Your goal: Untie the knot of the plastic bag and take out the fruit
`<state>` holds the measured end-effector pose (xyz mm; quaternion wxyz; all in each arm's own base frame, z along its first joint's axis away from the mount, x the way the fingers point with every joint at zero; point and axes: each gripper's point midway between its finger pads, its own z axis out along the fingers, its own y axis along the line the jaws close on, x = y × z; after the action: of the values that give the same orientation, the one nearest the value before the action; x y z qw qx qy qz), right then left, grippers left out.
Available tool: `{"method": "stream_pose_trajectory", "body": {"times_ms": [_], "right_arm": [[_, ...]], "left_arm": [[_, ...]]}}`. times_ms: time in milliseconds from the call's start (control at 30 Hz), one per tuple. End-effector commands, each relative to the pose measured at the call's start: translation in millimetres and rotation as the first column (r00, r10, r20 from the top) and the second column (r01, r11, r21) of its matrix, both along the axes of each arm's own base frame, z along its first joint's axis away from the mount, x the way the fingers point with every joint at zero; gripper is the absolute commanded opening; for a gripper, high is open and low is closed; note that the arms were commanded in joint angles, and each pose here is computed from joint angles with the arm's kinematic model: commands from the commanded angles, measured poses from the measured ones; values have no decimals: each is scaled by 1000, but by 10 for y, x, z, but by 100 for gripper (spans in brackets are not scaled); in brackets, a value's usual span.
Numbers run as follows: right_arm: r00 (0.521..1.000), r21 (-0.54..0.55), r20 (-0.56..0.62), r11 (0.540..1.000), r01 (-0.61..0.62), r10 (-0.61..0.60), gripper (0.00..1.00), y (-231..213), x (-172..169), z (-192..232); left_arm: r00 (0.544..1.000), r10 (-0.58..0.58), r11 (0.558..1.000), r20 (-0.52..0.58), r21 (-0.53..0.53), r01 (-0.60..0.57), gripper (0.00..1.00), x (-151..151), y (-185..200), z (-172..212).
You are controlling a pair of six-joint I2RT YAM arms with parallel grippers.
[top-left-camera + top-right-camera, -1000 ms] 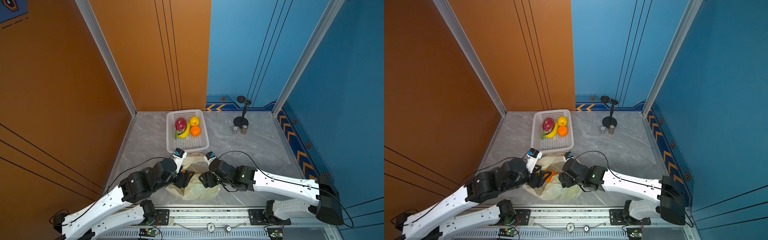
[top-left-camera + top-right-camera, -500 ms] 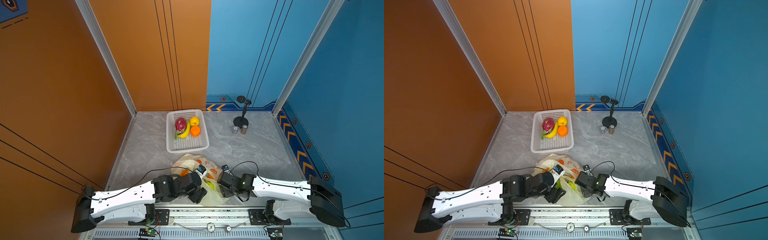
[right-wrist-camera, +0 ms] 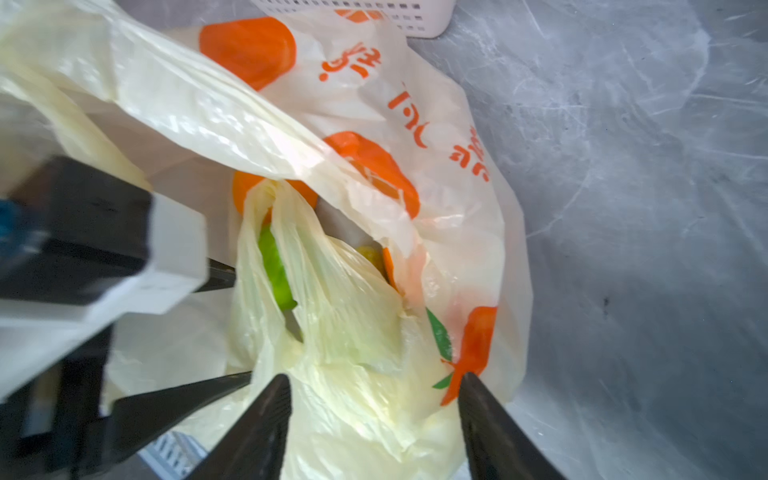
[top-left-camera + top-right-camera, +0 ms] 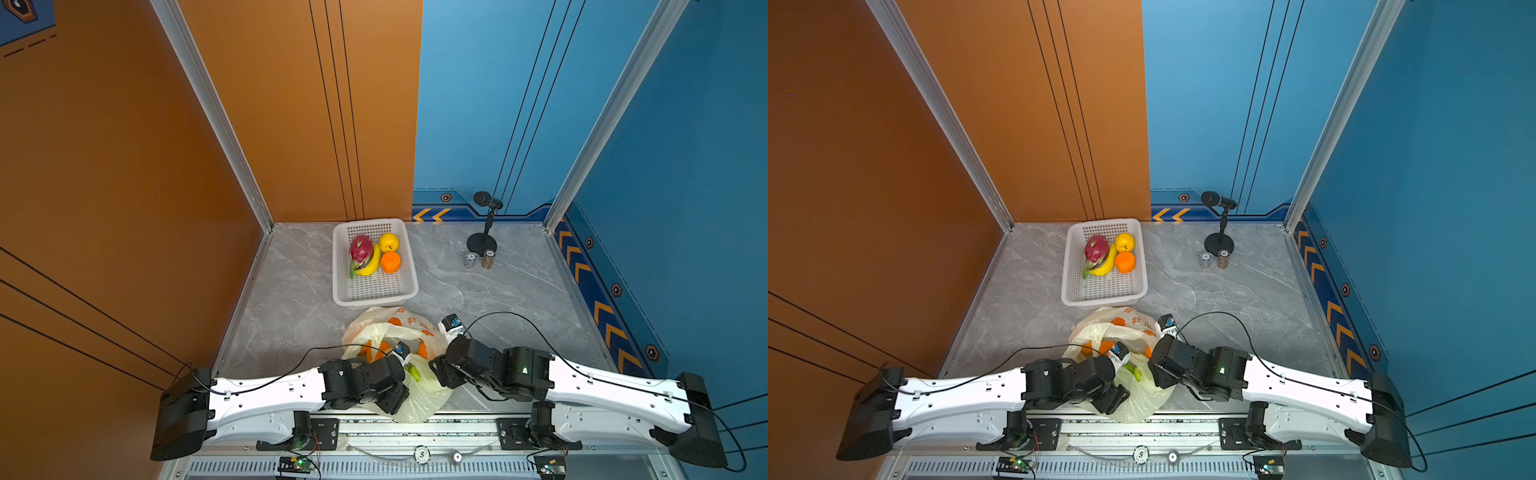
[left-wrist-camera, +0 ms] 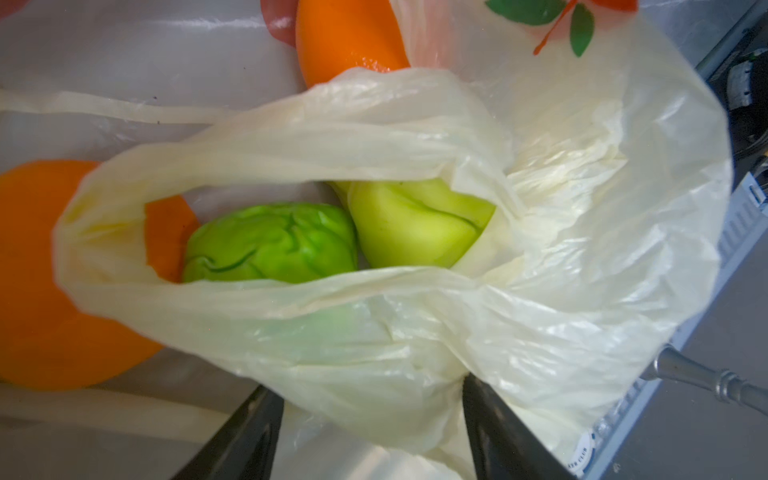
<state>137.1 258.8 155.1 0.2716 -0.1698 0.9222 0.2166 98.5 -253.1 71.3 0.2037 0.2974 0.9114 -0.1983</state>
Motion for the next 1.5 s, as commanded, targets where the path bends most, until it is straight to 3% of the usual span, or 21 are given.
{"method": "stream_pose_trajectory", "body": {"times_ms": [0, 133, 300, 400, 500, 667, 867, 967, 1167, 1333, 1467], "right_arm": [[999, 115, -18, 993, -38, 40, 54, 325, -23, 104], [999, 119, -24, 993, -25, 28, 45, 543, 97, -16], [998, 1, -10, 998, 60, -60, 38, 581, 396, -301], [997, -44, 8, 996, 82, -82, 38, 588, 547, -404], [991, -176, 83, 977, 117, -104, 41, 455, 702, -430], [979, -354, 108, 914, 199, -172, 46, 115, 850, -541], [975, -437, 97, 871, 223, -201, 71, -64, 838, -648], [978, -454, 28, 869, 195, -205, 72, -49, 794, -824], [981, -398, -126, 913, 88, -150, 70, 248, 666, -1147], [970, -420, -185, 905, 69, -160, 72, 277, 610, -1351], [966, -420, -196, 904, 74, -170, 58, 256, 607, -1365]], "left_arm": [[999, -10, 1000, -35, -29, 9, 69, -86, -39, -80], [999, -10, 1000, -51, -25, 9, 69, -114, -27, -183], [999, -14, 1000, -43, -25, 13, 69, -105, -40, -201], [999, -19, 1000, -35, -23, 18, 69, -98, -35, -208], [999, -17, 1000, -31, -21, 16, 69, -91, -20, -227], [1000, -9, 1000, -18, -26, 9, 69, -62, -10, -223], [1000, 0, 1000, -19, -27, -1, 69, -54, 18, -255], [1000, 1, 1000, -21, -25, -2, 69, -51, 25, -265], [1000, 6, 1000, -25, -21, -7, 69, -32, 33, -279], [1000, 16, 1000, -16, -16, -16, 69, -3, 54, -244], [999, 31, 999, 9, -8, -31, 76, 44, 99, -176]]}}
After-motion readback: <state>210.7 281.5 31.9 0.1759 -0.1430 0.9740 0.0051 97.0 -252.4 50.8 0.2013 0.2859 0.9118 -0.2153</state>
